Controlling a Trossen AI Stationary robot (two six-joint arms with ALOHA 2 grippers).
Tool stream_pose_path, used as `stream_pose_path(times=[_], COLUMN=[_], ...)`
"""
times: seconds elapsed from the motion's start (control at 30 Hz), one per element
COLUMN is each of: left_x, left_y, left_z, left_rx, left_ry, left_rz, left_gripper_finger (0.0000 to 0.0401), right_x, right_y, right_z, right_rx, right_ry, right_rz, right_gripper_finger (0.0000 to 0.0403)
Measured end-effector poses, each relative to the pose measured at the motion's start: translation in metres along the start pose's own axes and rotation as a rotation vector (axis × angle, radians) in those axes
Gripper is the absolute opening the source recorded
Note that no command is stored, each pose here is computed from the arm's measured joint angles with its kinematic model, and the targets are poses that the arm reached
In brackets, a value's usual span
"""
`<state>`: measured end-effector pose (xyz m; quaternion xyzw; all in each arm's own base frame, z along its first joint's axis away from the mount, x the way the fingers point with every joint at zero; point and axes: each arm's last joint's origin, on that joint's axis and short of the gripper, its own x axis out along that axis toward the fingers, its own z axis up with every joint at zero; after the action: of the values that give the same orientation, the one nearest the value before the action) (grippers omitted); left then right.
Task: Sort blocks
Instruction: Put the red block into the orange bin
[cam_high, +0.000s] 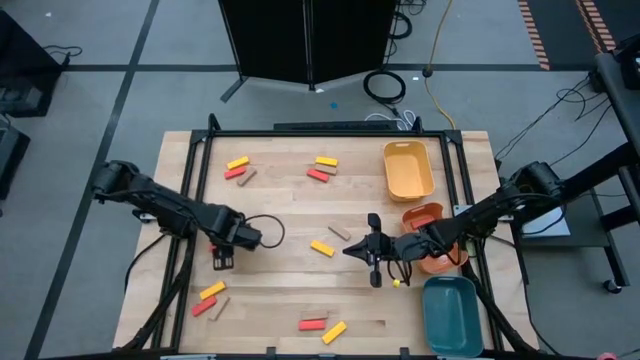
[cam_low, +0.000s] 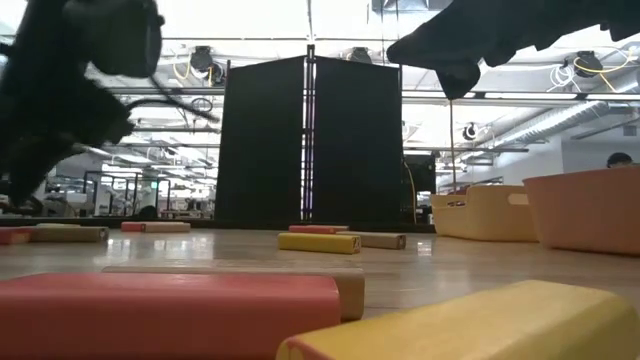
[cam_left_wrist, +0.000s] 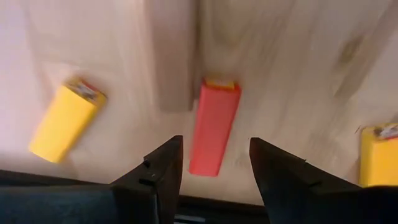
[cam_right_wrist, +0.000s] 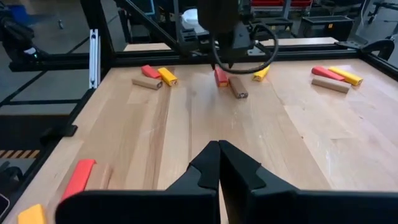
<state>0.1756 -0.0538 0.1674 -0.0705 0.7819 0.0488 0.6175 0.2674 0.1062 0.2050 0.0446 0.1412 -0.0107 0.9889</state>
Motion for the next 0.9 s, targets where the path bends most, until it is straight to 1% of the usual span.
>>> stream_pose_path(times=[0.17,0.3,0.6,0.77,0.9], left_x=[0.018,0.027,0.030,0.030,0.032], left_y=[0.001,0.002,0.002,0.000,0.000], left_z=[-0.003,-0.002,-0.001,0.004,0.004], left_rx=[-0.014,-0.013,-0.009,-0.003,-0.010], left_ry=[0.041,0.023,0.002,-0.048,-0.060], left_rz=[0.014,0.004,-0.006,-0.025,-0.025], left_gripper_finger=[0.0182,0.0182,0.0181,0.0157,0.0135], right_x=[0.000,0.000,0.000,0.000,0.000], right_y=[0.001,0.001,0.001,0.001,0.001], right_z=[-0.001,-0.001,-0.001,-0.001,-0.001], right_rx=[-0.003,-0.003,-0.004,-0.004,0.001], right_ry=[0.011,0.013,0.013,0.013,0.013], right_rz=[0.022,0.022,0.021,0.021,0.021], right_gripper_finger=[0.0000,0.0000,0.0000,0.0000,0.0000])
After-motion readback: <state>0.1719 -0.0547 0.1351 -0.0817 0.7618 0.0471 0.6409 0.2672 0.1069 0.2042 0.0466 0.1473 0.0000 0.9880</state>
